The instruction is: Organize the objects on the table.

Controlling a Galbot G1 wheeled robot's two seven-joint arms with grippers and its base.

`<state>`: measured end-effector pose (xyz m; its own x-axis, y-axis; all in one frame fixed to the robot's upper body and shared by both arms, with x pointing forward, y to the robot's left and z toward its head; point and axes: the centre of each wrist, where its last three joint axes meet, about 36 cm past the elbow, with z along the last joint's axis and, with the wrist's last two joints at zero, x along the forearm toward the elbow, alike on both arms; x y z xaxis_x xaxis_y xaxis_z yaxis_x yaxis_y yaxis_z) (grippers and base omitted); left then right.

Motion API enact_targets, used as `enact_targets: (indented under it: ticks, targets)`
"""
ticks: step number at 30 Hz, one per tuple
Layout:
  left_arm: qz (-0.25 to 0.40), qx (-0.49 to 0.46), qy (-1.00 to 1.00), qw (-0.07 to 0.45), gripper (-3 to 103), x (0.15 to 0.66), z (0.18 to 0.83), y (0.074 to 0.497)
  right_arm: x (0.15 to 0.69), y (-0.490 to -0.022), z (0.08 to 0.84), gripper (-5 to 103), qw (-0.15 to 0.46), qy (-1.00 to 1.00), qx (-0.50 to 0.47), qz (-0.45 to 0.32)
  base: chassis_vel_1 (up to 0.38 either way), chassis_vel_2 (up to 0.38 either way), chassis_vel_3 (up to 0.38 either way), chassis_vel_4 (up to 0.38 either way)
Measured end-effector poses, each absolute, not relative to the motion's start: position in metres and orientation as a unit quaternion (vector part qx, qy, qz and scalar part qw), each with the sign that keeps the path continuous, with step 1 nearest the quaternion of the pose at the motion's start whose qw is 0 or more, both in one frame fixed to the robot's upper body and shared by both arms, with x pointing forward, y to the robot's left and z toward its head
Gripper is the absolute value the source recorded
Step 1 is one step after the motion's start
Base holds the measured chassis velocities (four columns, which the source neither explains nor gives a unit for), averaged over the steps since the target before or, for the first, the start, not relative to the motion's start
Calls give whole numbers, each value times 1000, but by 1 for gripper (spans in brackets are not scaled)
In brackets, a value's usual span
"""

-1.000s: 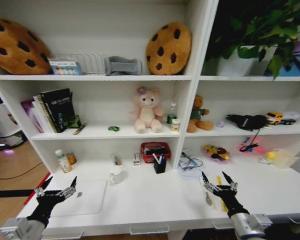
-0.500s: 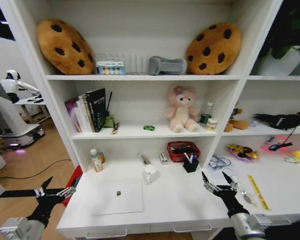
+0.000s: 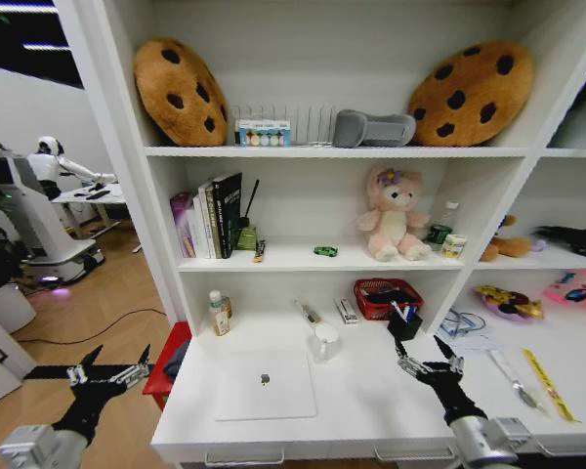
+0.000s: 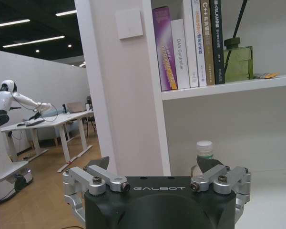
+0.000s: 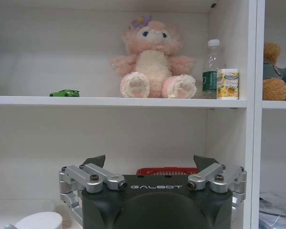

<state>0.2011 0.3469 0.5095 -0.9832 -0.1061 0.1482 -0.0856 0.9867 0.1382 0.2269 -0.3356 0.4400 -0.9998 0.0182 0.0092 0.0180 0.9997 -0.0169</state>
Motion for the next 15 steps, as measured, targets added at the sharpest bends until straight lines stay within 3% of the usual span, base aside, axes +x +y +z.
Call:
enact_targets:
  ticks: [15]
  targets:
    - [-66,48,-994,78,100,201,510,347,227,-336,440,100,5,-1000,-9,8,4,-6,-7,11]
